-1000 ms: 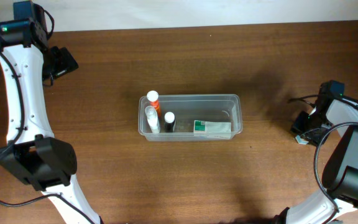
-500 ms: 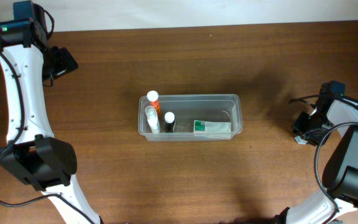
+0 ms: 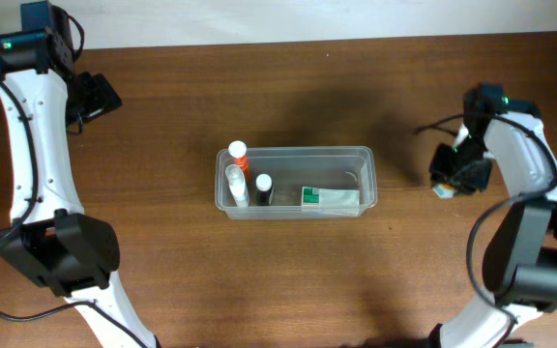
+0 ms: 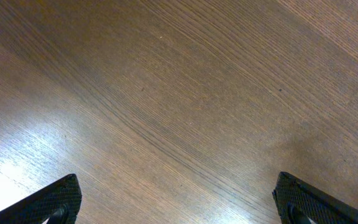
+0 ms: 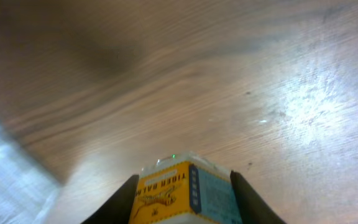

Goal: Pack container
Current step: 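Lift the bottle and carry it left over the container, then lower the bottle into the container's right side beside the Panadol box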

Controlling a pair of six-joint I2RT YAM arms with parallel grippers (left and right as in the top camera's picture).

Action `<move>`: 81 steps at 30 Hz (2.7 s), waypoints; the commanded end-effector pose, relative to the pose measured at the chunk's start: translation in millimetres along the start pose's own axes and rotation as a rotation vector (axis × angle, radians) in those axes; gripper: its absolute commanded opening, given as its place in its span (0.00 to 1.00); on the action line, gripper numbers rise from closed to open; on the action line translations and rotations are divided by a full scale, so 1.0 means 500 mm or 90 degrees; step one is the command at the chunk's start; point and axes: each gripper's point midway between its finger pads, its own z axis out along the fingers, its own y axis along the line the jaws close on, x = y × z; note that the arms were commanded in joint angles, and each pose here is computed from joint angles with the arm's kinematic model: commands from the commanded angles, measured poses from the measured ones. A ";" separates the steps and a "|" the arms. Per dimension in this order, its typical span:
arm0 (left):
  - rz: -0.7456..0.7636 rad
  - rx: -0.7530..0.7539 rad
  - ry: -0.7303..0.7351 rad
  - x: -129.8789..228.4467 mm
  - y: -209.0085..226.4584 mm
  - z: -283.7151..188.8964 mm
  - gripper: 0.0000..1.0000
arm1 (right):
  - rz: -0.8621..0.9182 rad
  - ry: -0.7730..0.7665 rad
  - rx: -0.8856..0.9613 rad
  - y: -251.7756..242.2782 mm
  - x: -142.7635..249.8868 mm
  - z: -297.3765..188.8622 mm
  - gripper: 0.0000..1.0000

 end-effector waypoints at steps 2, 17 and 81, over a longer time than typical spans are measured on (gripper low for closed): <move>0.001 -0.004 -0.008 -0.007 0.004 -0.004 1.00 | -0.088 -0.117 -0.041 0.102 0.009 -0.133 0.36; 0.001 -0.004 -0.008 -0.007 0.004 -0.004 0.99 | -0.268 -0.170 -0.098 0.359 0.132 -0.146 0.36; 0.001 -0.004 -0.008 -0.007 0.004 -0.004 0.99 | -0.260 -0.156 -0.055 0.535 0.151 0.102 0.36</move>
